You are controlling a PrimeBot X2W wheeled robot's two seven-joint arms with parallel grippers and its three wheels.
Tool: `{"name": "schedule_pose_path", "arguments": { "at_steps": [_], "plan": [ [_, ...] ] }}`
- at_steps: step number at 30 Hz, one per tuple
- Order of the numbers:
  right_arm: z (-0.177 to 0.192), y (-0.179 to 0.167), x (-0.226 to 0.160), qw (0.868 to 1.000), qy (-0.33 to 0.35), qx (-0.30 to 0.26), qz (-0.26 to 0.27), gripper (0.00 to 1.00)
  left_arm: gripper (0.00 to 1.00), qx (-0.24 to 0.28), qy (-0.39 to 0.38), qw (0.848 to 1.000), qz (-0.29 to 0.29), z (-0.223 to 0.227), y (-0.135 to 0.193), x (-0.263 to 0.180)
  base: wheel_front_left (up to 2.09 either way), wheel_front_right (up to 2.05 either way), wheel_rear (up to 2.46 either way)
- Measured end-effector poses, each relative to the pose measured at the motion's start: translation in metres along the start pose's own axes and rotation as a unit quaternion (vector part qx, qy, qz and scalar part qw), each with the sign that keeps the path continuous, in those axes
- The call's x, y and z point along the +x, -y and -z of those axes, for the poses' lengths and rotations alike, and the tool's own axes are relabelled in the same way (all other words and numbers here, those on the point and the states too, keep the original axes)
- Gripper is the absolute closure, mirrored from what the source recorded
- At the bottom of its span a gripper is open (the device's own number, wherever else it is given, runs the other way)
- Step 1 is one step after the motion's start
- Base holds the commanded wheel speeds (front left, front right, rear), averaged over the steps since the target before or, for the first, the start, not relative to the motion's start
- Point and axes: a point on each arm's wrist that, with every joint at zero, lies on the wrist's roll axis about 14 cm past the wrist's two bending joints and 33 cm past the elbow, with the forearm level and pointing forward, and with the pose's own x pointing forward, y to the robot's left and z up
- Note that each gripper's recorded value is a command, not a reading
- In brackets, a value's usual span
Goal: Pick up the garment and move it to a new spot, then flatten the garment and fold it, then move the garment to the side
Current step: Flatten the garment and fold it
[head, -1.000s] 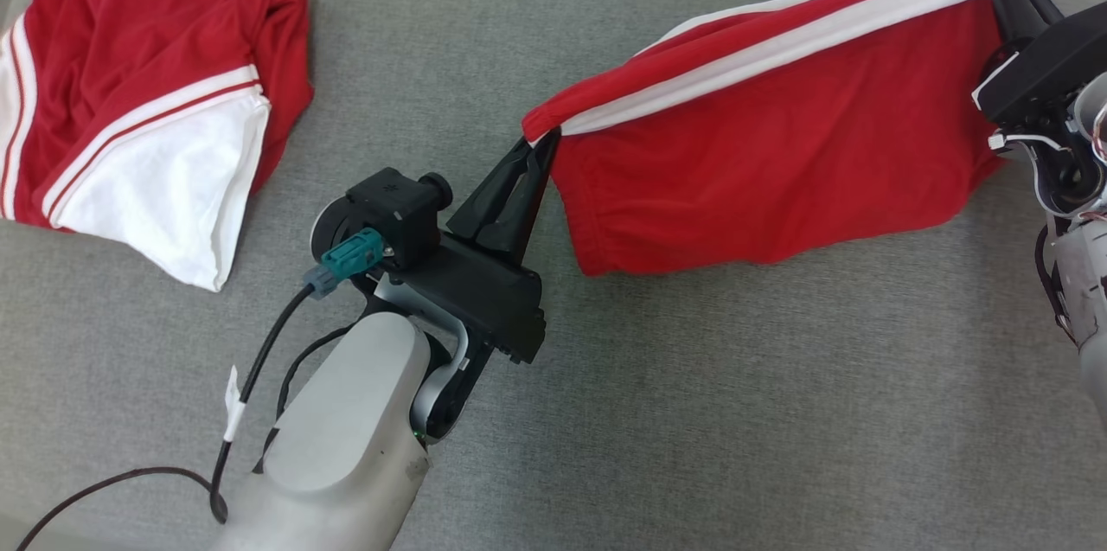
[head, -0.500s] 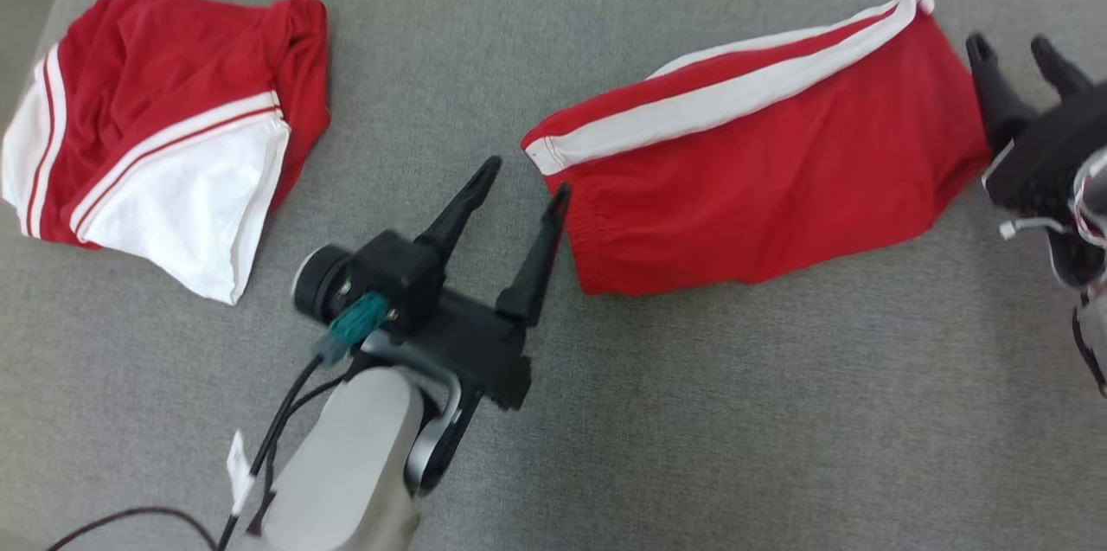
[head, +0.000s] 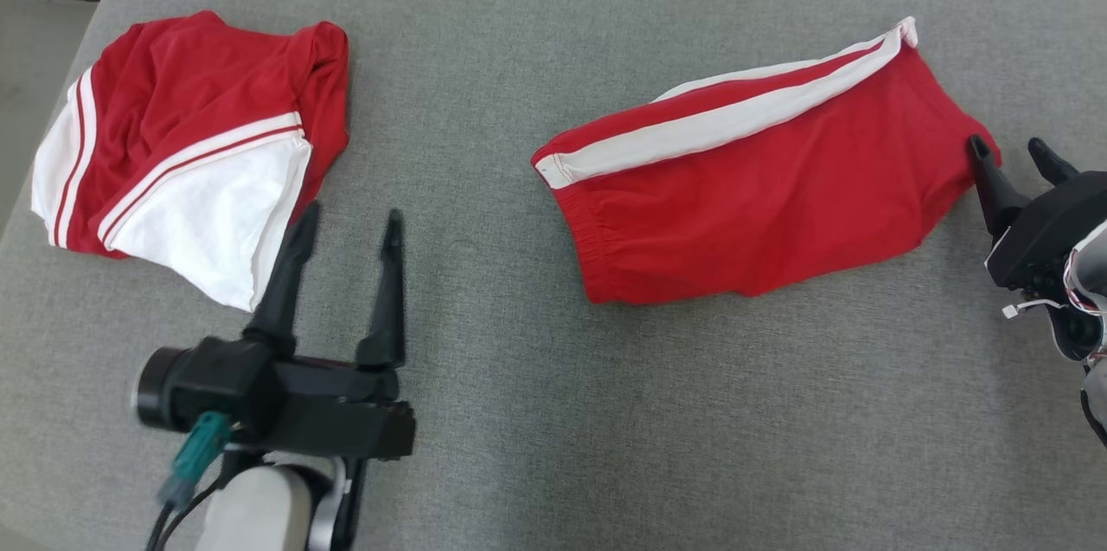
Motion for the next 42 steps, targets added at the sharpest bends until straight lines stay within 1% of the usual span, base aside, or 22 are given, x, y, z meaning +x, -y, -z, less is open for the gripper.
{"name": "schedule_pose_path", "arguments": {
  "at_steps": [5,9,12,13,14,15,20,23,26,34,37,38,42],
  "plan": [
    [0.012,0.003,0.010,1.000,-0.017,0.002,0.007,0.00,0.00,0.013,0.004,0.999,-0.044,-0.003,-0.024,-0.012,0.00,0.00,0.00],
    [0.018,0.002,0.019,1.000,-0.028,0.005,0.010,0.00,0.00,0.017,-0.015,0.998,-0.055,0.007,-0.031,-0.023,0.00,0.00,0.00],
    [0.030,-0.003,0.024,0.999,-0.049,0.005,0.008,0.00,0.00,0.018,-0.017,0.998,-0.062,0.008,-0.035,-0.025,0.00,0.00,0.00],
    [0.032,-0.005,0.026,0.998,-0.056,0.006,0.007,0.59,0.00,0.017,-0.018,0.998,-0.065,0.008,-0.036,-0.026,0.00,0.00,0.00],
    [0.033,-0.006,0.027,0.998,-0.059,0.009,0.006,0.88,0.00,0.015,-0.018,0.998,-0.067,0.008,-0.036,-0.026,0.00,0.00,0.00],
    [0.032,-0.008,0.028,0.998,-0.059,0.010,0.005,1.00,0.00,0.014,-0.018,0.997,-0.068,0.007,-0.036,-0.027,0.00,0.00,0.00],
    [0.033,-0.014,0.022,0.998,-0.048,0.028,0.000,1.00,0.00,0.013,-0.017,0.997,-0.074,0.006,-0.037,-0.031,0.00,0.00,0.00],
    [0.034,-0.010,0.009,0.998,-0.036,0.045,0.005,1.00,0.00,0.013,-0.016,0.997,-0.072,0.005,-0.036,-0.034,0.00,0.00,0.00],
    [0.038,-0.003,-0.009,0.998,-0.030,0.050,0.011,1.00,0.00,0.011,-0.019,0.998,-0.061,0.006,-0.030,-0.037,0.00,0.00,0.00],
    [0.050,0.044,-0.071,0.993,-0.006,0.096,0.067,1.00,0.00,0.009,-0.014,0.999,-0.034,0.002,-0.015,-0.043,0.00,0.00,0.00],
    [0.053,0.069,-0.096,0.989,0.002,0.108,0.099,1.00,0.00,0.008,-0.011,1.000,-0.023,0.000,-0.009,-0.043,0.00,0.00,0.00],
    [0.049,0.083,-0.111,0.987,0.015,0.112,0.117,1.00,0.00,0.007,-0.010,1.000,-0.020,-0.001,-0.008,-0.045,0.00,0.00,0.00],
    [0.050,0.098,-0.136,0.981,0.029,0.125,0.143,1.00,0.00,0.008,-0.008,1.000,-0.014,-0.004,-0.005,-0.050,0.00,0.00,0.00]
  ]
}}
